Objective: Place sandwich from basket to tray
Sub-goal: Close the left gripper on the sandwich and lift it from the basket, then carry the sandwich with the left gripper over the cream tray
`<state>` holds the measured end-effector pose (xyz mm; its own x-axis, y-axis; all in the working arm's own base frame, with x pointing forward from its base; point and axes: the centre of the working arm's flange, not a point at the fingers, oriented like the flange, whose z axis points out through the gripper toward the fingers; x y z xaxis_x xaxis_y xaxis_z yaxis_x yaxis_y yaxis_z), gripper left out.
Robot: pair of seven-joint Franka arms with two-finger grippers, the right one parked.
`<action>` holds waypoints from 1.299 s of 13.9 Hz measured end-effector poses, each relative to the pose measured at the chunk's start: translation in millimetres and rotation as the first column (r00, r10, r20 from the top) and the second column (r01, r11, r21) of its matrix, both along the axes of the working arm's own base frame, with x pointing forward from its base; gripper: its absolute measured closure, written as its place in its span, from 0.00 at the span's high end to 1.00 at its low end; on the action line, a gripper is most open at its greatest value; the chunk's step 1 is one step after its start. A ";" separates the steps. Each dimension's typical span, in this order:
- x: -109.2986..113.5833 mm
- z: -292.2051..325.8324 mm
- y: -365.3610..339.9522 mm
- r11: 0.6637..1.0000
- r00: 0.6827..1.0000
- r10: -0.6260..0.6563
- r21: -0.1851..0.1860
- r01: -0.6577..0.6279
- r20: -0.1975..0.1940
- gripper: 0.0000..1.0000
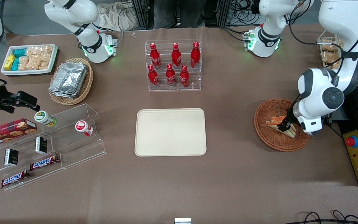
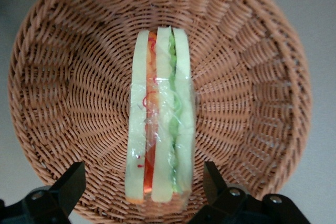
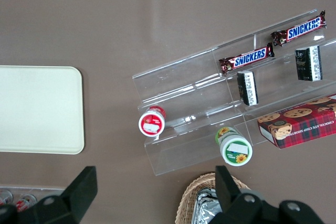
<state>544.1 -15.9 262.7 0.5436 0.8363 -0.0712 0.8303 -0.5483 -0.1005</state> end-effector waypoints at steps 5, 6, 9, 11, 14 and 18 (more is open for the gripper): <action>1.8 -22.1 -0.7 1.000 1.000 0.001 -0.010 -0.001 0.003 0.96; 1.8 -23.7 -0.7 1.000 1.000 0.000 -0.011 0.000 0.002 0.85; 3.1 -23.2 -1.0 1.000 1.000 -0.006 -0.011 0.006 0.009 0.52; 6.3 -12.0 -3.1 1.000 1.000 -0.014 -0.008 0.014 0.025 0.37; 16.7 48.1 -26.0 0.998 0.998 -0.057 0.005 0.057 0.008 0.32; 25.7 166.0 -110.8 0.955 0.955 -0.296 -0.009 0.295 -0.035 0.22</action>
<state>569.8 -126.8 428.7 0.7635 0.6383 -0.0976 0.6270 -0.7690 -0.1247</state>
